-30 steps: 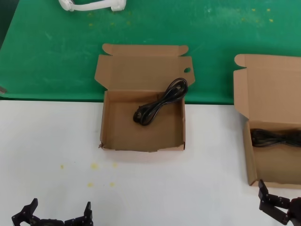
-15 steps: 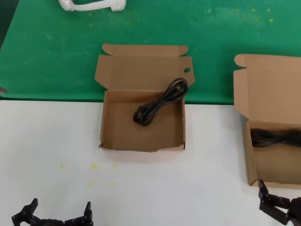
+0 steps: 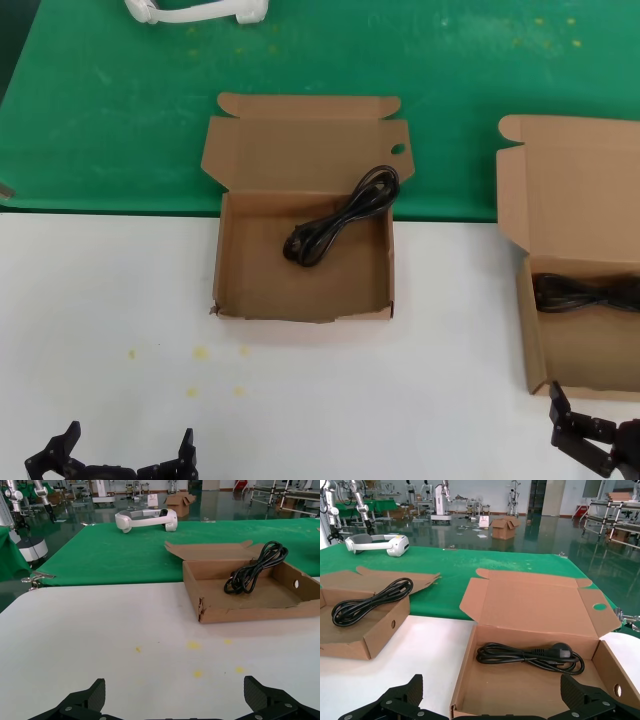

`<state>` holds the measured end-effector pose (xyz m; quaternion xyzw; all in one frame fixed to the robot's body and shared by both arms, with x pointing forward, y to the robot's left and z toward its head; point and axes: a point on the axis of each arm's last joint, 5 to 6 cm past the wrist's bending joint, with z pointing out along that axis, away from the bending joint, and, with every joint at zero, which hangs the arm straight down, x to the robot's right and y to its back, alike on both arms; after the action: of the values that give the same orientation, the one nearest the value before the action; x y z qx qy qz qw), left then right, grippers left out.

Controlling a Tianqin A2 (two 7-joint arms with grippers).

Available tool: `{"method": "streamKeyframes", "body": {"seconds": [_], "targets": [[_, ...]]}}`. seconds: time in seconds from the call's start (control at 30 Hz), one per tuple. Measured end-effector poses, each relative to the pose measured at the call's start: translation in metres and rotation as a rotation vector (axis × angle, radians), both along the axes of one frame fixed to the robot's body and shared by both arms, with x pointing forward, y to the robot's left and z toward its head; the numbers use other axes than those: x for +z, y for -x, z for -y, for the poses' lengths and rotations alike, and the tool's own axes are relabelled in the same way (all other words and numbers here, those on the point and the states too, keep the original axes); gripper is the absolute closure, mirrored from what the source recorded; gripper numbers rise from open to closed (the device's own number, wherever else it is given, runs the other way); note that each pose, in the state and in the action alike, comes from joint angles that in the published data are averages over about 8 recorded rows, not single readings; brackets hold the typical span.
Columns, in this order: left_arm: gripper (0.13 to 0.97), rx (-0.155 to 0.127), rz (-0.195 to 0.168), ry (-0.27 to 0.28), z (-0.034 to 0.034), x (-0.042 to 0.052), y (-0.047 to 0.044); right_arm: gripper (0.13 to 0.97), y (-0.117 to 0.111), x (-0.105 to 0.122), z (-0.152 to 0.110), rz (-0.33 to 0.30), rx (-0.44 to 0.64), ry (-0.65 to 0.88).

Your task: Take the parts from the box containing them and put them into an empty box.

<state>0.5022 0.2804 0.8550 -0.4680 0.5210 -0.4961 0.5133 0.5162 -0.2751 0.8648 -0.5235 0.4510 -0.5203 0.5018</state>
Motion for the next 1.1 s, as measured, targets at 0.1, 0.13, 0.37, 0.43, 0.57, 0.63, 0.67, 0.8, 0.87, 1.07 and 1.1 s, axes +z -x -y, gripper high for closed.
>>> {"method": "streamKeyframes", "body": {"seconds": [0.1,0.13,0.37,0.43,0.57,0.63,0.67,0.8,0.87,1.07,1.1], "targets": [[0.132,0.0,0.0,0.0,0.0,0.0,0.0,0.13,0.0,0.0,0.0,0.0,0.0,0.0],[0.132,0.0,0.0,0.0,0.0,0.0,0.0,0.13,0.0,0.0,0.0,0.0,0.0,0.0],[0.132,0.0,0.0,0.0,0.0,0.0,0.0,0.13,0.0,0.0,0.0,0.0,0.0,0.0],[0.132,0.0,0.0,0.0,0.0,0.0,0.0,0.13,0.0,0.0,0.0,0.0,0.0,0.0],[0.132,0.0,0.0,0.0,0.0,0.0,0.0,0.13,0.0,0.0,0.0,0.0,0.0,0.0],[0.132,0.0,0.0,0.0,0.0,0.0,0.0,0.13,0.0,0.0,0.0,0.0,0.0,0.0],[0.132,0.0,0.0,0.0,0.0,0.0,0.0,0.13,0.0,0.0,0.0,0.0,0.0,0.0],[0.132,0.0,0.0,0.0,0.0,0.0,0.0,0.13,0.0,0.0,0.0,0.0,0.0,0.0],[0.132,0.0,0.0,0.0,0.0,0.0,0.0,0.13,0.0,0.0,0.0,0.0,0.0,0.0],[0.132,0.0,0.0,0.0,0.0,0.0,0.0,0.13,0.0,0.0,0.0,0.0,0.0,0.0],[0.132,0.0,0.0,0.0,0.0,0.0,0.0,0.13,0.0,0.0,0.0,0.0,0.0,0.0]]}}
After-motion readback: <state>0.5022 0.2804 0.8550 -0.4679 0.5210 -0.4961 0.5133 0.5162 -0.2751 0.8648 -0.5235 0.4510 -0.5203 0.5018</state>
